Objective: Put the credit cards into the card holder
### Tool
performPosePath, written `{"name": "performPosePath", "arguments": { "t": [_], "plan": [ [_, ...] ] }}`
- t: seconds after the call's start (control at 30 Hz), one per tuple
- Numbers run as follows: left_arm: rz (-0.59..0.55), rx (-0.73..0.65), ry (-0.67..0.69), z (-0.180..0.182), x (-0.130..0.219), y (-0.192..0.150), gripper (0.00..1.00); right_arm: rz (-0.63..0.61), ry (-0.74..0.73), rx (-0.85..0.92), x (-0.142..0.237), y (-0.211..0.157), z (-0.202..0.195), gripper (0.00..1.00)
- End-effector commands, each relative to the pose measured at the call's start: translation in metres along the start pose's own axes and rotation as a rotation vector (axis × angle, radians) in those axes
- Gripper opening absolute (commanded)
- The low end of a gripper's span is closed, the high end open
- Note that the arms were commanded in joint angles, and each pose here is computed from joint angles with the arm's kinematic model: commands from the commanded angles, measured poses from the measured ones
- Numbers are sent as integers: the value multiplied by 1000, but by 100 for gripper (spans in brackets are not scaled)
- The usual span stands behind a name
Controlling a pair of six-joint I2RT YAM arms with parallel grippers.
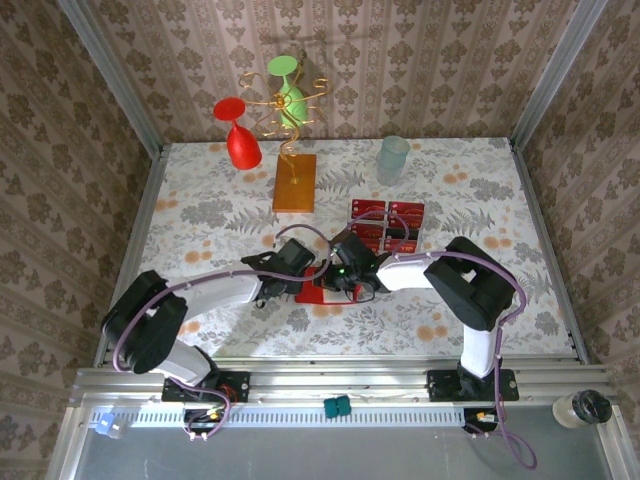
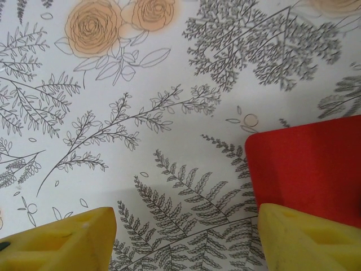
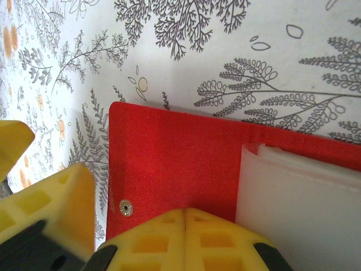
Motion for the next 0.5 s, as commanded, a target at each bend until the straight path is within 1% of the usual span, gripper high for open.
{"name": "performPosePath", "arguments": {
  "t": [0.0,0.2,0.33,0.47],
  "plan": [
    [-1,40,-29,0,8,0,68,22,-34,-38,-8,-15,-14,0],
    [15,54,-26,-3,2,-9,68,1,1,-39,-1,-10,-6,0],
    [41,37,5,-5,-9,-18,68,-29,19,-20,12,1,5,0],
    [51,28,41,-2,-18,-24,68,-57,0,-7,28,9,5,0]
  ]
}}
Point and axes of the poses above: each hand's point on the last joint's axis, 136 mm out from that joint toward the fingers, its own x axis back along the fingers, its own z axis along the line the jaws close on, y = z × x, the point moved 7 cm from there along x, back along the fingers, and after that the axes turned 14 degrees about x, right-handed, at the moved point
